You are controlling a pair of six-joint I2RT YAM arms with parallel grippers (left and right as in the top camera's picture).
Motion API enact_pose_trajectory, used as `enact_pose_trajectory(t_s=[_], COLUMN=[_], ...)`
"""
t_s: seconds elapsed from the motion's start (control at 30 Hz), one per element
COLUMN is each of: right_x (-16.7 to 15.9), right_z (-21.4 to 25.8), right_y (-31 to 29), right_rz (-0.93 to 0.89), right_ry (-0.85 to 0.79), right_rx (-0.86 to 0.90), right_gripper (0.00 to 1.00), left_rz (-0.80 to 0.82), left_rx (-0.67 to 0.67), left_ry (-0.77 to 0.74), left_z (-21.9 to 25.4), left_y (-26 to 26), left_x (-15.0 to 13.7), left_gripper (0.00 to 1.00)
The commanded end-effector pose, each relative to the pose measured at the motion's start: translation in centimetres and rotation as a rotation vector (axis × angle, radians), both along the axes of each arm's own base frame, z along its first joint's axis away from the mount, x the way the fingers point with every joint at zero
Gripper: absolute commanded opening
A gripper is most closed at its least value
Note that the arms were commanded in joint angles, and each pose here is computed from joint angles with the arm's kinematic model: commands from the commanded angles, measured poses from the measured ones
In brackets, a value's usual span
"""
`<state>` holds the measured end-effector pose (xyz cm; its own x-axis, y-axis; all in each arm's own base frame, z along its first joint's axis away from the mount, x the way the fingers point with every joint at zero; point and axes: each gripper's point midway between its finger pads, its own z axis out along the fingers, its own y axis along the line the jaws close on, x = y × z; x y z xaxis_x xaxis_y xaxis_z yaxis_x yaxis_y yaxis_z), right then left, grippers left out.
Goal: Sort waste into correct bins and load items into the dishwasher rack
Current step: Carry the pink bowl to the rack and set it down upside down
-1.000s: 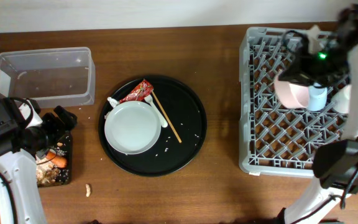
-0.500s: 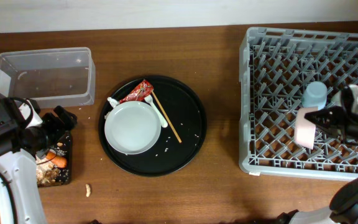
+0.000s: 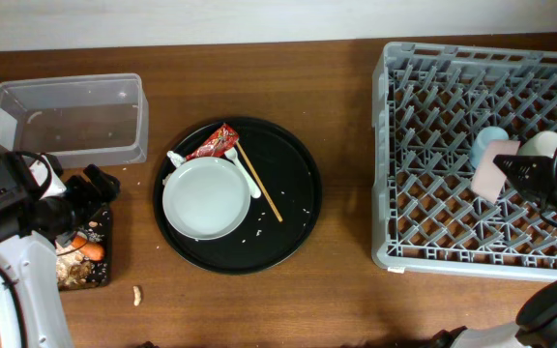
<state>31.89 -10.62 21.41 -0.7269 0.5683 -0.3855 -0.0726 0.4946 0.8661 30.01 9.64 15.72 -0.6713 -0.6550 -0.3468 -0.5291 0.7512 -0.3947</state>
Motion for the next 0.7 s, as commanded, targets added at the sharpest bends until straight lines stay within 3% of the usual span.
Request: enact_pose_trajectory(t_s=[0.0,0.23,0.67], right_x=[0.1,-0.5,0.2], right_z=[-0.2,-2.7,-3.3], right_y=[0.0,-0.7,-0.5], right_rz=[-0.016,-0.033,-0.028], right_ry=[0.035,0.166,0.155], right_rx=[0.034,-0.023,0.095], right_gripper=[0.04,0.04,0.04], left_rz=[-0.012,-0.012,-0.012], left_rx=[0.011,0.011,0.011], left_ry=[-0.020,-0.020,-0.020], left_z=[0.6,0.6,0.6], left_y=[0.2,0.2,0.2], left_x=[0.3,0.3,0.3], left_gripper=[0.99,0.99,0.99])
